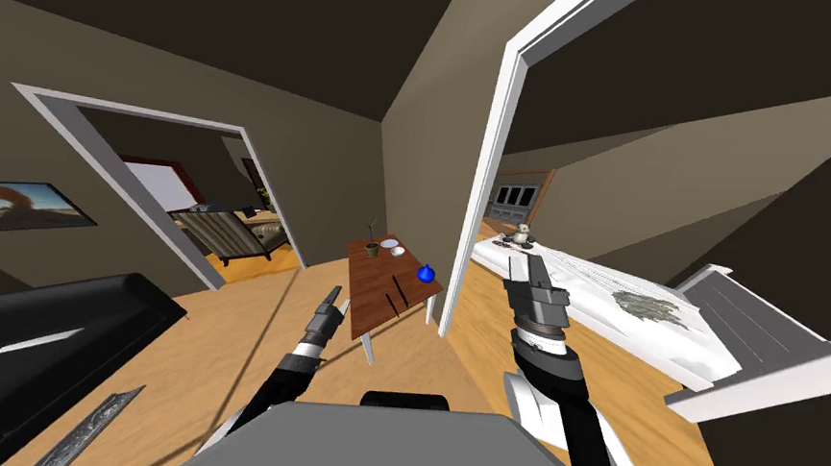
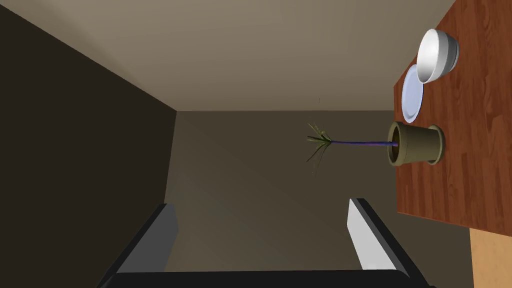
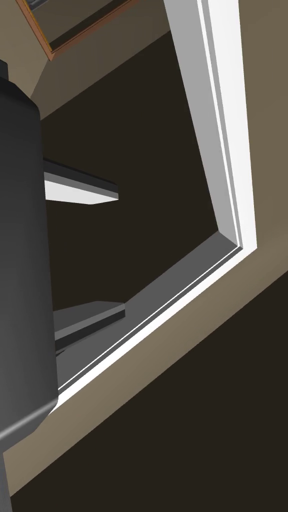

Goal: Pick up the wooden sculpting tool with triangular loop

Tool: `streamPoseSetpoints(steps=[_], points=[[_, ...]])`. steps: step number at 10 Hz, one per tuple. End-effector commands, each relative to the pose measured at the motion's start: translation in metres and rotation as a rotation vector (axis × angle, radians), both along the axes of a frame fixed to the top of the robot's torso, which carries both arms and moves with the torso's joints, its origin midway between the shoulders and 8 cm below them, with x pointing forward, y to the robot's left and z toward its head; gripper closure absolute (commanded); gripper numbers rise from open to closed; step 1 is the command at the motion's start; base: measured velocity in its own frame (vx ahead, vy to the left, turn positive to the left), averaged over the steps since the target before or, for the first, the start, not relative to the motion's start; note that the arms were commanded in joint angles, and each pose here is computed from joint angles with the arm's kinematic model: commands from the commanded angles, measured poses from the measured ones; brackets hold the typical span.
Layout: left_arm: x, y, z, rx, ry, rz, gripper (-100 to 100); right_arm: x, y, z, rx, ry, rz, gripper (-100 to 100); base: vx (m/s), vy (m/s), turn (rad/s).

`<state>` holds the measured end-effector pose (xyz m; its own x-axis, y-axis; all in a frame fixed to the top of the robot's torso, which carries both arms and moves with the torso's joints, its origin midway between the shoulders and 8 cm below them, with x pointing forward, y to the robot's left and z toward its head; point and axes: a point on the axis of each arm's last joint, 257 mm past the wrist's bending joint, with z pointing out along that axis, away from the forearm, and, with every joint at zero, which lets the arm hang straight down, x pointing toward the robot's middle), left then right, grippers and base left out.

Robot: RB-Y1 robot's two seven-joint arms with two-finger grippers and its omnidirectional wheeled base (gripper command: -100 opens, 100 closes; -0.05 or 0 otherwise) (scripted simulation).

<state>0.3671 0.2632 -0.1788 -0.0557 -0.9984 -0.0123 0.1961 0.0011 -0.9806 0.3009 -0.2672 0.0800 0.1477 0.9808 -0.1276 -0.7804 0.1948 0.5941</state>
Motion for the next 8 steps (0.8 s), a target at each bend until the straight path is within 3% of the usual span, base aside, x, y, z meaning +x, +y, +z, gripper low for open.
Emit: streamPoseSetpoints(steps=[1,3,4,5,6,7,8], points=[[0.001,0.002,-0.018,0.004,0.046,-0.004,-100,0.0,0.0,0.0,0.0,0.0,0.0,0,0.001,0.006,-0.074],[-0.004,-0.004,-0.071,0.011,0.187,-0.03,-100,0.0,0.0,0.0,0.0,0.0,0.0,0,0.023,-0.017,-0.222],[-0.005,-0.002,-0.08,0.012,0.205,-0.026,-100,0.0,0.0,0.0,0.0,0.0,0.0,0,0.012,-0.01,-0.134],[-0.01,-0.006,-0.106,0.015,0.276,-0.04,-100,0.0,0.0,0.0,0.0,0.0,0.0,0,0.009,-0.001,-0.265],[-0.011,-0.004,-0.111,0.017,0.286,-0.038,-100,0.0,0.0,0.0,0.0,0.0,0.0,0,0.004,-0.001,-0.146],[-0.017,-0.008,-0.136,0.02,0.355,-0.053,-100,0.0,0.0,0.0,0.0,0.0,0.0,0,0.016,-0.018,-0.193],[-0.019,-0.006,-0.142,0.021,0.368,-0.05,-100,0.0,0.0,0.0,0.0,0.0,0.0,0,0.004,-0.005,-0.131]])
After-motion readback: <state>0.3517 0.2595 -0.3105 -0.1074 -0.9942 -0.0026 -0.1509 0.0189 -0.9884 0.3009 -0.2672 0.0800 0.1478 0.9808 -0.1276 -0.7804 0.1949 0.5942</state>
